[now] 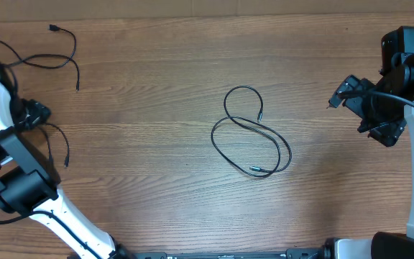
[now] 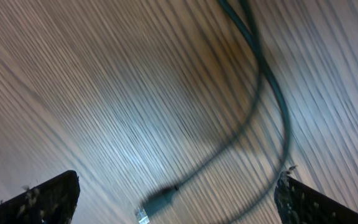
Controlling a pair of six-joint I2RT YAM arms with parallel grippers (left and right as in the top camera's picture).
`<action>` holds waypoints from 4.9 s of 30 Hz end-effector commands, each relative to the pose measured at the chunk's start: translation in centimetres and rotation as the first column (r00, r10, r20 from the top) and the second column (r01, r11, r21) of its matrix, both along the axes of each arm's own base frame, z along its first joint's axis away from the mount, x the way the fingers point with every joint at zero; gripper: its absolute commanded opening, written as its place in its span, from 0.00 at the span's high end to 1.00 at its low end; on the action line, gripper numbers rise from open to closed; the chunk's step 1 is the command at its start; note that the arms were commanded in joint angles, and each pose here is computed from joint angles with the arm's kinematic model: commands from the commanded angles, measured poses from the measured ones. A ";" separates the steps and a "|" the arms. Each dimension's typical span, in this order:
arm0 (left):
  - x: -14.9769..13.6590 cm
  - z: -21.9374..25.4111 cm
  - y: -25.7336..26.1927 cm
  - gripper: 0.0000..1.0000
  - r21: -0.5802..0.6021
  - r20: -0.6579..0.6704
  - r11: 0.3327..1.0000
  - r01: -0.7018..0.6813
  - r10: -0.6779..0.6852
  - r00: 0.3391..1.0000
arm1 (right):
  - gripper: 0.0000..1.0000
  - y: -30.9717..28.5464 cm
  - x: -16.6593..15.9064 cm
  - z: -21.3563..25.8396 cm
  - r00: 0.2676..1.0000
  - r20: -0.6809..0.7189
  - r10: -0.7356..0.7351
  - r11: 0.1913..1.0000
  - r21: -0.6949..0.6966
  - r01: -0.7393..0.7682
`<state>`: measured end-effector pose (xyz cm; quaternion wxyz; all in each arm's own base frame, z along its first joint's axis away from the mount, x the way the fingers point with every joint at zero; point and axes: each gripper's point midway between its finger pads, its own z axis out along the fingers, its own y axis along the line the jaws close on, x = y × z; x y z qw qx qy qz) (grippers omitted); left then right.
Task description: Untangle cables
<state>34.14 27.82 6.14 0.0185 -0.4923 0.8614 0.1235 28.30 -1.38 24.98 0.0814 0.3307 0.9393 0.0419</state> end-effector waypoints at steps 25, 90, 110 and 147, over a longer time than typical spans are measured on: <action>5.6 -2.6 4.5 0.10 -0.001 0.300 0.999 -0.038 0.036 0.953 | 0.00 -0.3 0.2 0.1 1.000 0.005 -0.009 1.000 -0.013 0.009; 9.2 -3.6 1.1 0.96 -0.209 0.477 0.976 0.060 0.048 0.878 | 0.00 -0.3 0.2 0.1 1.000 0.005 -0.009 1.000 -0.013 0.009; 2.8 2.7 -5.6 0.96 -0.440 0.282 0.891 -0.111 0.254 0.925 | 0.00 -0.3 0.2 0.1 1.000 0.005 -0.009 1.000 -0.013 0.009; -1.1 15.6 3.0 0.00 -0.056 0.318 0.968 -0.243 0.248 0.915 | 0.00 -0.3 0.2 0.1 1.000 0.005 -0.009 1.000 -0.013 0.009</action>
